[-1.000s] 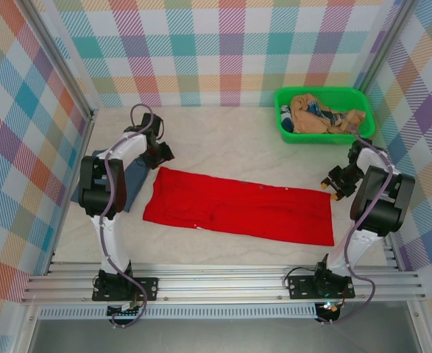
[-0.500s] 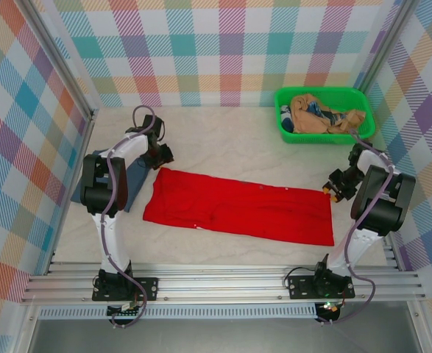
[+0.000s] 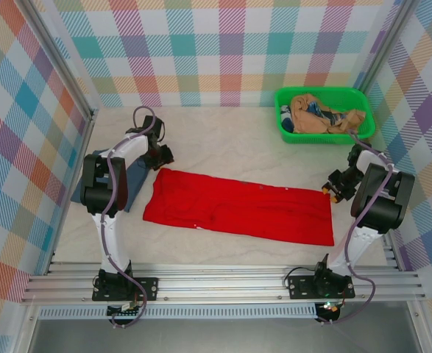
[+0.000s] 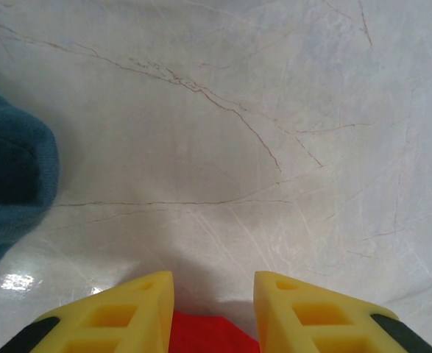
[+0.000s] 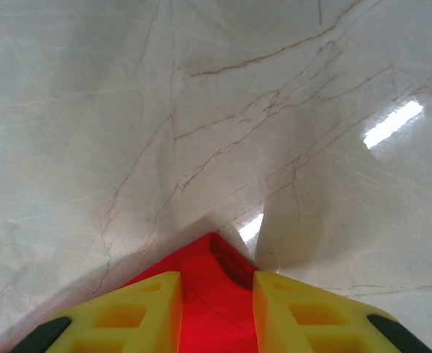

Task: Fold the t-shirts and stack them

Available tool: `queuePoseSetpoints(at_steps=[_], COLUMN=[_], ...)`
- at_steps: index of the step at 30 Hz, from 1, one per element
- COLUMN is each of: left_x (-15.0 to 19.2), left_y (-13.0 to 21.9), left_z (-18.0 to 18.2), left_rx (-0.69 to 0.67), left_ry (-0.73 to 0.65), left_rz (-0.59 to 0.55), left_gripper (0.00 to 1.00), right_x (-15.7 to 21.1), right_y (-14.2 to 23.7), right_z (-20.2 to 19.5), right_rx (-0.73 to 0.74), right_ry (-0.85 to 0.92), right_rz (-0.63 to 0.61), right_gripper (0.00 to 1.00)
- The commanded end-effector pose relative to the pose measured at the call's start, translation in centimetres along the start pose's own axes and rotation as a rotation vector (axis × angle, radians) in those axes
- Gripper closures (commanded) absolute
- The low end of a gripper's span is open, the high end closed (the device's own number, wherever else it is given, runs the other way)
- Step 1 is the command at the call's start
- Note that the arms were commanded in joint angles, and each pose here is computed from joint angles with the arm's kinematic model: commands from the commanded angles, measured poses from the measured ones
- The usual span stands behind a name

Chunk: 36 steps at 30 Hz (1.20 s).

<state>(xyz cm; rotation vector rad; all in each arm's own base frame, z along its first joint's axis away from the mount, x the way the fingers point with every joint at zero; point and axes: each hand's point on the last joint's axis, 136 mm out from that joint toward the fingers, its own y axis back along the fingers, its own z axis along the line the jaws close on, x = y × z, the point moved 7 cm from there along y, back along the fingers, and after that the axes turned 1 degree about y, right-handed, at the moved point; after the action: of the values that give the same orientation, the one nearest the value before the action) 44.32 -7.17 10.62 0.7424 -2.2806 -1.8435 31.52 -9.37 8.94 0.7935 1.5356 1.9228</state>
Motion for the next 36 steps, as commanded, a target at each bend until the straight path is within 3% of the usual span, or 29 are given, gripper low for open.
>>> queuePoseSetpoints(at_steps=[1, 4, 10, 14, 28, 36], left_x=[0.1, 0.0, 0.4, 1.6, 2.7, 2.1], left_y=[-0.6, -0.3, 3.0, 3.8, 3.0, 1.3], left_z=[0.5, 0.5, 0.6, 1.3, 1.5, 1.1], left_rx=[0.009, 0.007, 0.014, -0.002, -0.014, 0.003], left_ry=[0.002, 0.009, 0.019, 0.024, 0.029, 0.053], left_rz=[0.017, 0.010, -0.043, -0.035, 0.003, 0.000], left_gripper=[0.67, 0.74, 0.74, 0.69, 0.72, 0.91], right_x=[-0.1, -0.3, -0.7, -0.8, -0.7, -0.7], right_y=[-0.4, 0.0, 1.1, 1.2, 1.1, 1.1], right_z=[-0.3, -0.1, 0.2, 0.4, 0.4, 0.5], right_rx=[0.014, 0.013, 0.005, -0.003, -0.004, -0.005], right_ry=[0.002, -0.003, -0.003, -0.006, -0.011, -0.012], right_rz=[0.003, -0.017, -0.040, -0.035, -0.030, -0.032], right_gripper=[0.75, 0.84, 0.94, 0.95, 0.99, 1.00])
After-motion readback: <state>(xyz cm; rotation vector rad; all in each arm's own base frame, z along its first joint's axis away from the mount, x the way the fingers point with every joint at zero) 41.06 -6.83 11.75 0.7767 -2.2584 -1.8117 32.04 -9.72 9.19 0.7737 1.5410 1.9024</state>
